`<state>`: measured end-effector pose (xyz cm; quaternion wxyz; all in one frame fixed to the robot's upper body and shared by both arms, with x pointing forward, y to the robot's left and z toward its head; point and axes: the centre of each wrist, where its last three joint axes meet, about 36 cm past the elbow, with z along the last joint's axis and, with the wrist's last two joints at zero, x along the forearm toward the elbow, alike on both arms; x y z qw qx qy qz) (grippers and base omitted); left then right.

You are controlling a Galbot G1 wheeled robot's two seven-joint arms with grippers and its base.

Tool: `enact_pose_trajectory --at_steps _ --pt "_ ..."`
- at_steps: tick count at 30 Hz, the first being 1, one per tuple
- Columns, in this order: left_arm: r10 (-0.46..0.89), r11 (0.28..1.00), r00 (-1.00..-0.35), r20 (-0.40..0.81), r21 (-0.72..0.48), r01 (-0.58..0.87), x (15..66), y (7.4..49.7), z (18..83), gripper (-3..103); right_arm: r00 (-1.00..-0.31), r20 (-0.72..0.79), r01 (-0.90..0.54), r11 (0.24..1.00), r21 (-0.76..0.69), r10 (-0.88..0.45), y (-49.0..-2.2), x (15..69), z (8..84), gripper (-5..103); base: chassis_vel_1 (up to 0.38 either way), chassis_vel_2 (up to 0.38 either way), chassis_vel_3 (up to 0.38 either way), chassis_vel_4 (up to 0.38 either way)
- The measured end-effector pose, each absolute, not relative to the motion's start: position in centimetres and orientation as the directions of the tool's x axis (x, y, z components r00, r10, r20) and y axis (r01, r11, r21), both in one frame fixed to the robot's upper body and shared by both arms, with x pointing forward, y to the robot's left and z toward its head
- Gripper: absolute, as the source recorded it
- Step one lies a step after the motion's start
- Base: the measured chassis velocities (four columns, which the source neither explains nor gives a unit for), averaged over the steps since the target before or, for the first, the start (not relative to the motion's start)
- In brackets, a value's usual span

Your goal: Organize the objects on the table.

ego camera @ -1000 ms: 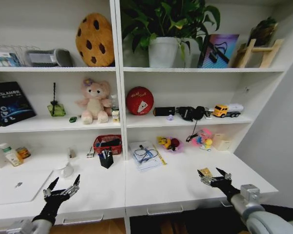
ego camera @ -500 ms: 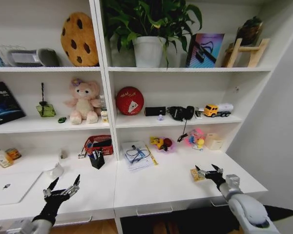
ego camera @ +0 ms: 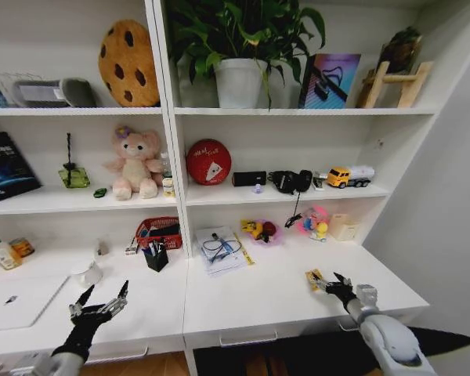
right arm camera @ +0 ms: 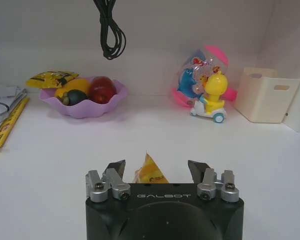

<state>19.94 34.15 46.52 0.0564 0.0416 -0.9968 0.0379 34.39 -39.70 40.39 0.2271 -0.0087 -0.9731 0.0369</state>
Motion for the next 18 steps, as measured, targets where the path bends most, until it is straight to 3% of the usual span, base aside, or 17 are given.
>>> enact_pose_trajectory --at_steps 2,6,8,10,13,14,18 --pt "-0.079 0.994 -0.990 0.116 -0.071 -0.087 19.9 34.2 46.5 100 -0.898 0.440 -0.009 0.997 -0.077 0.026 -39.8 34.7 40.4 60 0.000 0.000 0.000 0.000" --pt "-0.079 0.994 -0.990 0.116 -0.071 -0.087 19.9 34.2 46.5 100 -0.898 0.439 -0.011 0.997 -0.075 0.023 -39.9 35.0 40.3 54 0.000 0.000 0.000 0.000" --pt "-0.079 0.994 -0.990 0.116 -0.071 -0.087 19.9 34.2 46.5 100 -0.899 0.438 -0.009 0.997 -0.071 0.023 -40.2 35.3 40.3 38 0.000 0.000 0.000 0.000" --pt "-0.079 0.994 -0.990 0.116 -0.071 -0.087 19.9 34.2 46.5 100 -0.898 0.438 -0.010 0.997 -0.071 0.023 -40.3 35.4 40.3 38 0.000 0.000 0.000 0.000" --pt "-0.079 0.994 -0.990 0.116 -0.071 -0.087 19.9 34.2 46.5 100 -0.898 0.440 -0.015 0.997 -0.072 0.019 -40.7 35.4 40.3 21 0.000 0.000 0.000 0.000" --pt "-0.079 0.994 -0.990 0.116 -0.071 -0.087 19.9 34.2 46.5 100 -0.898 0.440 -0.015 0.997 -0.072 0.019 -40.7 35.4 40.3 21 0.000 0.000 0.000 0.000" --pt "-0.079 0.994 -0.990 0.116 -0.071 -0.087 19.9 34.2 46.5 100 -0.897 0.441 -0.020 0.997 -0.069 0.013 -40.8 35.3 40.2 5 0.000 0.000 0.000 0.000"
